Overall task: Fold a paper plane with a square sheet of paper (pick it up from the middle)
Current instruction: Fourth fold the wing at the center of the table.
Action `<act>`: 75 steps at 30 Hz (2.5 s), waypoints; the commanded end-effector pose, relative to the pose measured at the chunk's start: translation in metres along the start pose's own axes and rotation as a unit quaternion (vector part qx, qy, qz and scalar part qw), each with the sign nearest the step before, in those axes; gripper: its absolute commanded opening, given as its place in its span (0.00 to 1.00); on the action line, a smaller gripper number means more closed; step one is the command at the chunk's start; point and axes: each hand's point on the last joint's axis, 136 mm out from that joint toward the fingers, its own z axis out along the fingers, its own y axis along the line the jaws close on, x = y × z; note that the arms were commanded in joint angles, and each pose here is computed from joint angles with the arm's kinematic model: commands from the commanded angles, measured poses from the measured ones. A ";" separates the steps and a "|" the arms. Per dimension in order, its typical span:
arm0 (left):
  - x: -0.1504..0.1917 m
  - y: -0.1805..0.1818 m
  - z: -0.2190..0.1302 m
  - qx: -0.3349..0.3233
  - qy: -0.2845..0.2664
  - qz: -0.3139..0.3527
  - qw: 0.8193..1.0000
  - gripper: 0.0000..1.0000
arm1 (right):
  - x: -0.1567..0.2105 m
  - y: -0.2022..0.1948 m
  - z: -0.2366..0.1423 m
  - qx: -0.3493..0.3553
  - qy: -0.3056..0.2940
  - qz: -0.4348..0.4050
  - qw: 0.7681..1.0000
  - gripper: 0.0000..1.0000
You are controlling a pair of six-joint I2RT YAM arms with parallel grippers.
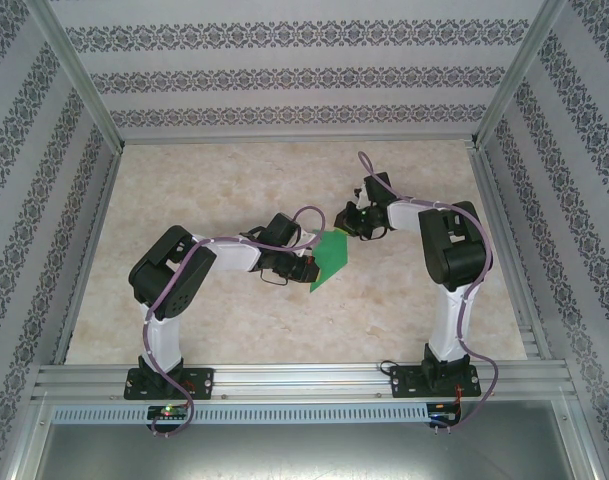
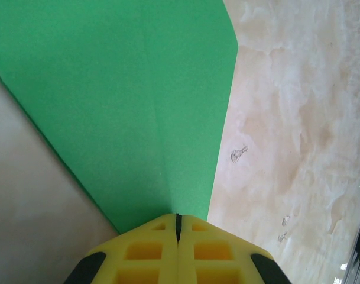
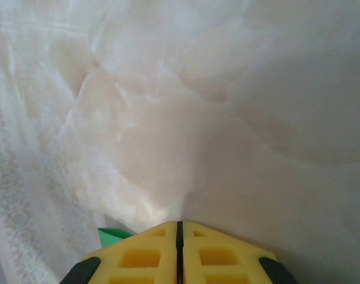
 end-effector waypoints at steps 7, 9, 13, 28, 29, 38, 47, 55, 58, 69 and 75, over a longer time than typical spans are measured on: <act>0.115 0.055 0.001 -0.109 0.177 -0.092 0.974 0.06 | -0.029 -0.010 -0.015 0.047 -0.043 -0.017 0.998 0.10; 0.111 0.055 0.002 -0.109 0.176 -0.089 0.974 0.06 | -0.031 -0.002 -0.028 0.044 -0.057 -0.028 0.997 0.10; 0.105 0.053 0.002 -0.107 0.168 -0.086 0.976 0.06 | -0.021 0.017 -0.055 0.011 -0.072 -0.041 0.997 0.11; 0.092 0.043 0.004 -0.088 0.152 -0.079 0.981 0.06 | 0.088 0.045 -0.014 -0.083 0.043 -0.009 0.996 0.10; 0.092 0.043 0.003 -0.088 0.151 -0.080 0.981 0.06 | 0.090 0.040 -0.010 -0.075 0.044 -0.011 0.996 0.10; 0.092 0.034 -0.005 -0.093 0.145 -0.075 0.982 0.06 | 0.096 0.000 0.012 0.002 0.057 -0.016 0.998 0.08; 0.115 0.030 -0.011 -0.107 0.153 -0.073 0.980 0.06 | 0.099 -0.046 0.015 0.098 0.058 -0.033 0.993 0.08; 0.138 0.028 -0.018 -0.106 0.166 -0.082 0.977 0.06 | 0.097 -0.056 0.016 0.110 0.061 -0.033 0.992 0.08; 0.146 0.027 -0.022 -0.108 0.172 -0.087 0.975 0.06 | 0.096 -0.058 0.016 0.111 0.062 -0.033 0.991 0.08; 0.152 0.016 -0.035 -0.103 0.167 -0.081 0.977 0.06 | 0.097 -0.042 0.015 0.084 0.067 -0.041 0.993 0.08; 0.135 0.004 -0.041 -0.094 0.149 -0.068 0.982 0.06 | 0.096 -0.011 0.011 0.041 0.067 -0.059 0.995 0.10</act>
